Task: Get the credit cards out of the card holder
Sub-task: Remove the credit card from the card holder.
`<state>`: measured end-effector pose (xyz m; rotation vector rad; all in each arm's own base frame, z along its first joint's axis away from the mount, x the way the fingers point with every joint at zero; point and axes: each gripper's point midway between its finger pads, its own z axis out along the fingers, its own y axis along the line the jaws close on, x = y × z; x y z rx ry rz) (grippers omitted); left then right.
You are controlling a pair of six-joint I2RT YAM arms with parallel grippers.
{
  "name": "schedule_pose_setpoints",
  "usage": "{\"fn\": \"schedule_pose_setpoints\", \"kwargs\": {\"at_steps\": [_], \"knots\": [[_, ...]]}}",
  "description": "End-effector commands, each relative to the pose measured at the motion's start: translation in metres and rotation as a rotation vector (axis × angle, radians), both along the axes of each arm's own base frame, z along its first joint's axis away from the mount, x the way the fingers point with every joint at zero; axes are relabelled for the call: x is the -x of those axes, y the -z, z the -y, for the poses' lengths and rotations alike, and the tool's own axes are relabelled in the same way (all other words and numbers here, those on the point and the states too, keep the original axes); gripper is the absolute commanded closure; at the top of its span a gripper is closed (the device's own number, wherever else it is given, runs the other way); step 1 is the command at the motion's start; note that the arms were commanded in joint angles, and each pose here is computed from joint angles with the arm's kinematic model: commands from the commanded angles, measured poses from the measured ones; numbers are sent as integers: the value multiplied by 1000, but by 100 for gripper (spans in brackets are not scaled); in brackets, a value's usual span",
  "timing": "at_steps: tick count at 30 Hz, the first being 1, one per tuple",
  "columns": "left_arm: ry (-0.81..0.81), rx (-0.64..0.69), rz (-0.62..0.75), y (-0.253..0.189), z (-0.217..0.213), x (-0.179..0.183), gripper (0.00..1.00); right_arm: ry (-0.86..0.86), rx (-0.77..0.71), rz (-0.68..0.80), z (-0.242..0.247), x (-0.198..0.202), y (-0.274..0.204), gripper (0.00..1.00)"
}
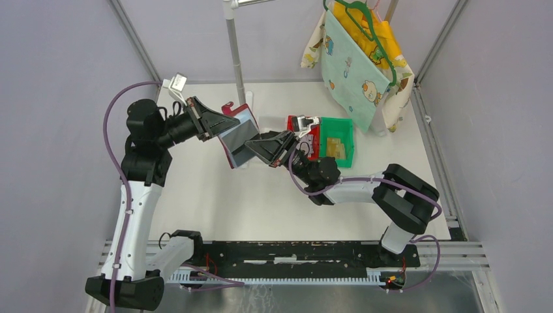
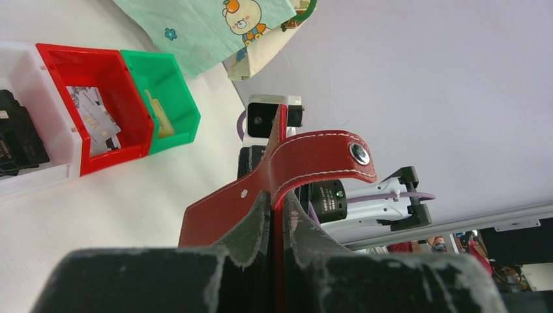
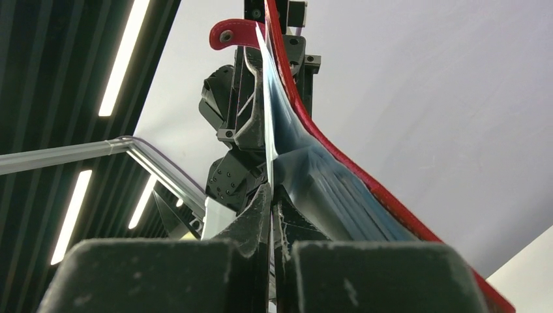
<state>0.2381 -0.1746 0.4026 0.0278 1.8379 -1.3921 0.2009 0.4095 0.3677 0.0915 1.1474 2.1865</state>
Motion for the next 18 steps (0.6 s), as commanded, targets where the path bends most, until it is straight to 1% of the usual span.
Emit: {"fn": "schedule_pose_setpoints", "kwargs": {"at_steps": [1,13,18], "knots": [[-20,44,91,-39,-2,-2,98,1,-369,243,75,51,-78,100],[-20,43,138,-53,-4,-1,98,19,-351,226,77,47,-71,100],[-28,8,175,-60,-7,-4,98,19,-341,226,80,48,-68,100]]}}
